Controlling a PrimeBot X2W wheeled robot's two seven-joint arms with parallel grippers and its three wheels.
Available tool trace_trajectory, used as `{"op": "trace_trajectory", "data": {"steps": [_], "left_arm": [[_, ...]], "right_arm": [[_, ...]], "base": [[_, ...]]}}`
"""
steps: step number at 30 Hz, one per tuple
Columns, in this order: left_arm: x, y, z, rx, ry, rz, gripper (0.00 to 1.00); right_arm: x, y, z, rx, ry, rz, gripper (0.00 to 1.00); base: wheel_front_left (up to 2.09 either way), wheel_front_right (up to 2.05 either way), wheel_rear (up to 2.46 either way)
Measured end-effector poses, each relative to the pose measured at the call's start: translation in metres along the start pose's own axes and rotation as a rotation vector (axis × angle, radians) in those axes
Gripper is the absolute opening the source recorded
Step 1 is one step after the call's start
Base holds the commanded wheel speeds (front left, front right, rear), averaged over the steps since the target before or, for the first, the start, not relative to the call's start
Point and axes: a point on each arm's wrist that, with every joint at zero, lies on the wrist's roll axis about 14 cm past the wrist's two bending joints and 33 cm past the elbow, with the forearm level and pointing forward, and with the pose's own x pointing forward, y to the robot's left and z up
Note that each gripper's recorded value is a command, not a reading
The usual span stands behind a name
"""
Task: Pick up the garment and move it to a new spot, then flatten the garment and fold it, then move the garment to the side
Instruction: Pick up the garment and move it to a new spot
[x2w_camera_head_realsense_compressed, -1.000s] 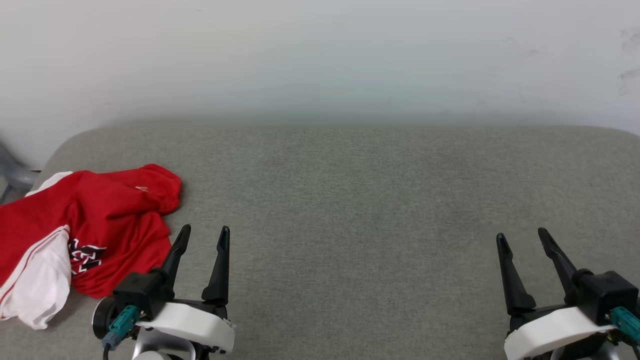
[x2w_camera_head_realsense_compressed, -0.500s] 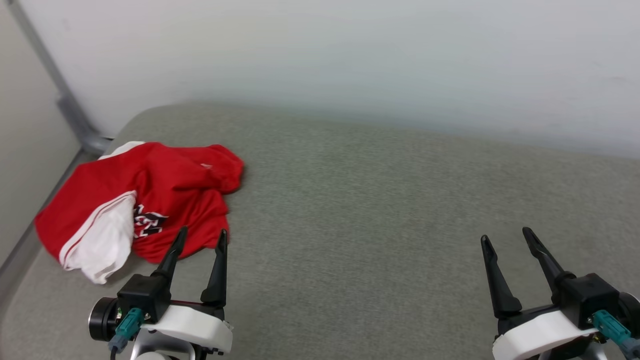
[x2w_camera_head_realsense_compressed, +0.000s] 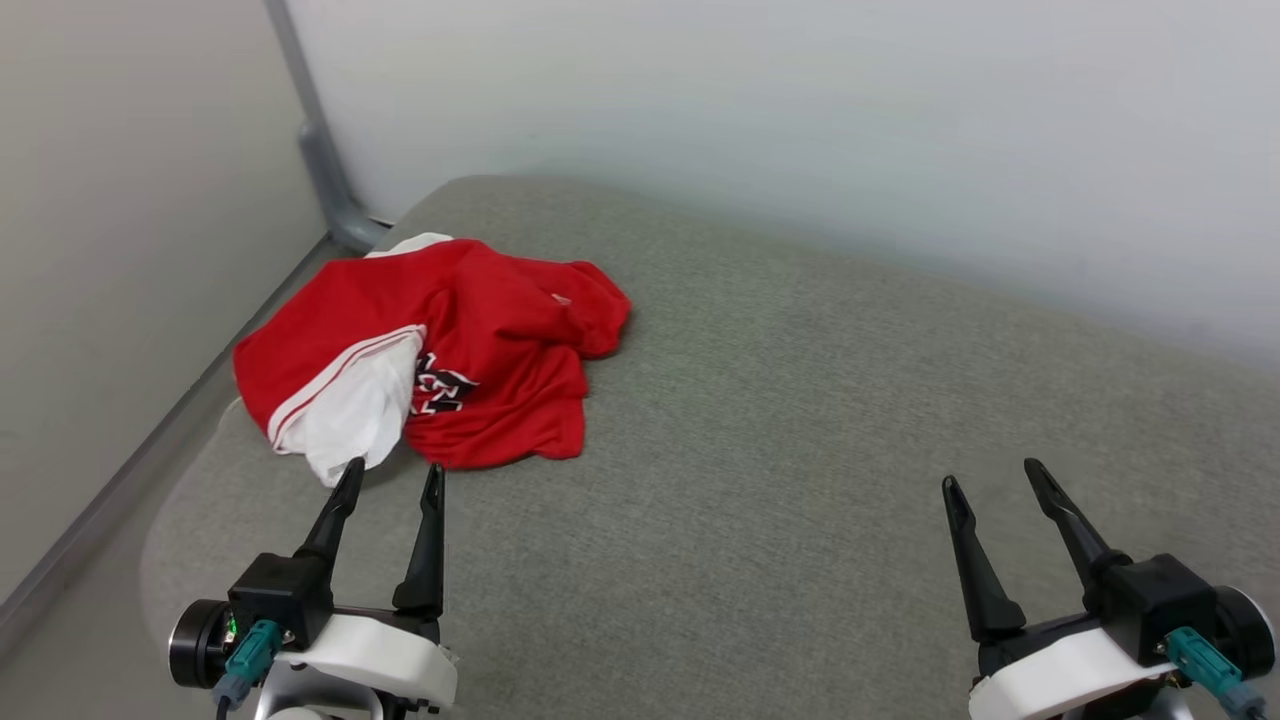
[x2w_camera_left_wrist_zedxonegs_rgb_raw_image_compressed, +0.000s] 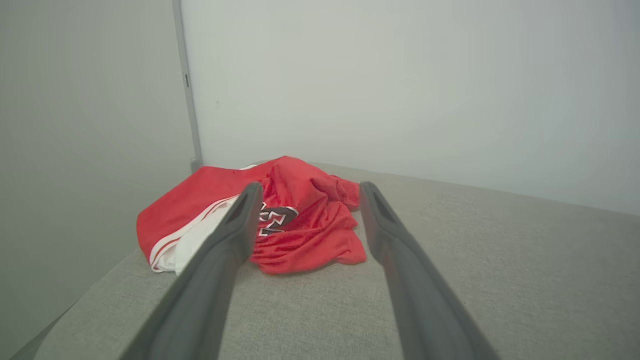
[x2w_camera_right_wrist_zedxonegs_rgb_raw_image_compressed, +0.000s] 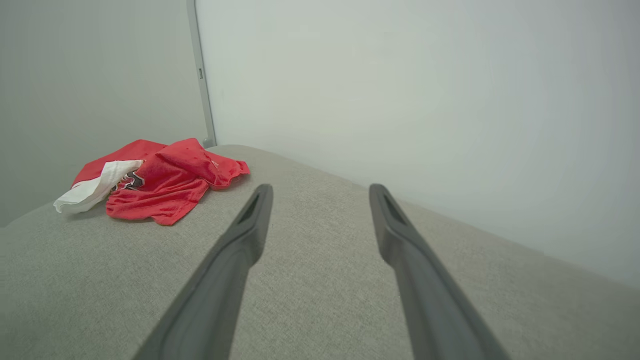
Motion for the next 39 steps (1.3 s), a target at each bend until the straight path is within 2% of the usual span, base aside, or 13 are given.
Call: {"op": "trace_trajectory", "data": {"steps": [7,17,27,33,39], "left_arm": [[-0.009,0.016,0.001,-0.002,0.004,0.05,1.0],[0.001,0.021,-0.004,-0.02,0.021,0.073,1.0],[0.08,0.033,-0.012,-0.06,0.074,0.054,1.0],[0.135,0.046,-0.037,-0.043,0.26,0.035,1.0],[0.165,0.06,-0.086,-0.003,0.56,0.025,1.0]], "right_arm": [[0.012,0.015,-0.005,0.018,0.005,0.051,1.0],[0.022,0.015,-0.013,0.03,0.018,0.06,1.0],[0.043,-0.006,-0.032,0.017,0.061,0.028,1.0],[0.049,-0.034,-0.057,0.023,0.108,-0.037,1.0],[0.055,-0.06,-0.085,0.036,0.148,-0.095,1.0]], "base": [[0.0,0.0,0.0],[0.0,0.0,0.0],[0.0,0.0,0.0],[0.0,0.0,0.0],[0.0,0.0,0.0]]}}
